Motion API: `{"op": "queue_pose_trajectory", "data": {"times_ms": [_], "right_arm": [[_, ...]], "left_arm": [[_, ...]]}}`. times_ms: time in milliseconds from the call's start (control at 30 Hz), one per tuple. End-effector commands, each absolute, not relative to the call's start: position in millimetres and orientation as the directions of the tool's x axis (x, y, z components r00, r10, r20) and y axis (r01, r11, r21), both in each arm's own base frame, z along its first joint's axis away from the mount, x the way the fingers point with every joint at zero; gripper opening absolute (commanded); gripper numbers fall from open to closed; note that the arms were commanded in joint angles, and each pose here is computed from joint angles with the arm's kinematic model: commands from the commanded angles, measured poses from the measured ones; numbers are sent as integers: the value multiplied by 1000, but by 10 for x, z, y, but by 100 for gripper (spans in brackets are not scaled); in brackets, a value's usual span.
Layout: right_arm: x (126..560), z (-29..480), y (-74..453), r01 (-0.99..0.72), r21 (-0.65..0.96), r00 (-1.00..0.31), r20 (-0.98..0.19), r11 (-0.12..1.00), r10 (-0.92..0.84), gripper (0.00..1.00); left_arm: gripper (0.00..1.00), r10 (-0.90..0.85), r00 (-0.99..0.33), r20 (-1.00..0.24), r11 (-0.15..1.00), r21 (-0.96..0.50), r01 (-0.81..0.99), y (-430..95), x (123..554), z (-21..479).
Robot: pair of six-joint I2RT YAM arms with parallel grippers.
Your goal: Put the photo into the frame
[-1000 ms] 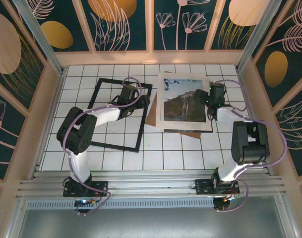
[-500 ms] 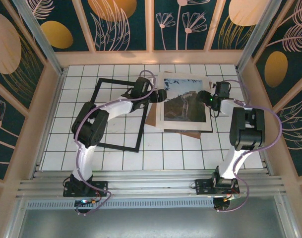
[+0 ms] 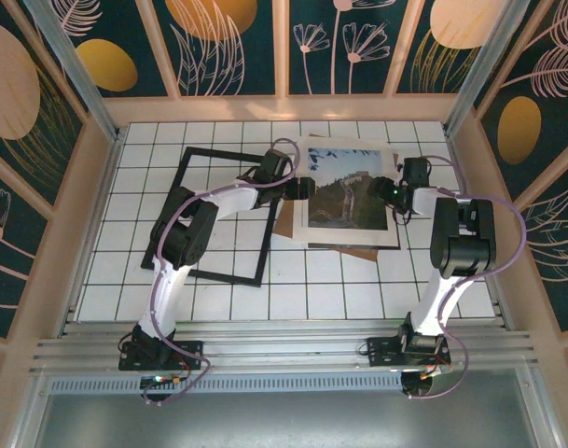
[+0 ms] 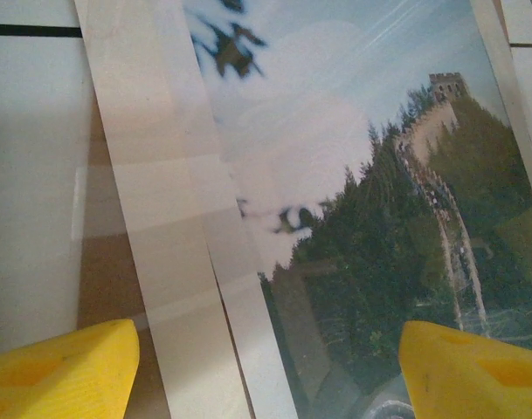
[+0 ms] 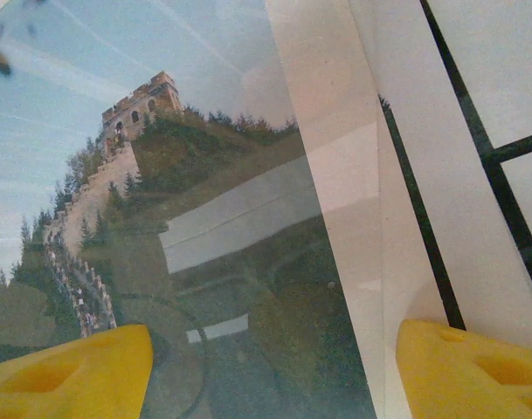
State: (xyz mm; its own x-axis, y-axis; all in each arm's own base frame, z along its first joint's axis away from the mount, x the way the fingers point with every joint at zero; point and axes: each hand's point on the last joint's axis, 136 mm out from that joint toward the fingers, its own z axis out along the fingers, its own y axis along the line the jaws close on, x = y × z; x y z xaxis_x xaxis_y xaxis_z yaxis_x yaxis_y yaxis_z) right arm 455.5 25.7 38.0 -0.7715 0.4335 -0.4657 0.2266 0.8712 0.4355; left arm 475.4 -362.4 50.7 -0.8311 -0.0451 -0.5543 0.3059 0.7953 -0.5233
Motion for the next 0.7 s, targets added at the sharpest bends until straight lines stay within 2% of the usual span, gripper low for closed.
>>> {"op": "queue_pose_trajectory", "data": {"times_ms": [0, 200, 667], "right_arm": [[4464, 271, 265, 261, 439, -790, -415, 860, 452, 75], [4441, 262, 425, 219, 514, -808, -381, 829, 450, 75], [4545, 665, 514, 120, 691, -774, -384, 713, 503, 73]], "left_arm": [[79, -16, -847, -532, 802, -512, 307, -3631, 4759, 344], [79, 10, -862, -507, 797, -516, 313, -3686, 4679, 219], [78, 58, -871, -488, 790, -510, 339, -3824, 4605, 120]]}}
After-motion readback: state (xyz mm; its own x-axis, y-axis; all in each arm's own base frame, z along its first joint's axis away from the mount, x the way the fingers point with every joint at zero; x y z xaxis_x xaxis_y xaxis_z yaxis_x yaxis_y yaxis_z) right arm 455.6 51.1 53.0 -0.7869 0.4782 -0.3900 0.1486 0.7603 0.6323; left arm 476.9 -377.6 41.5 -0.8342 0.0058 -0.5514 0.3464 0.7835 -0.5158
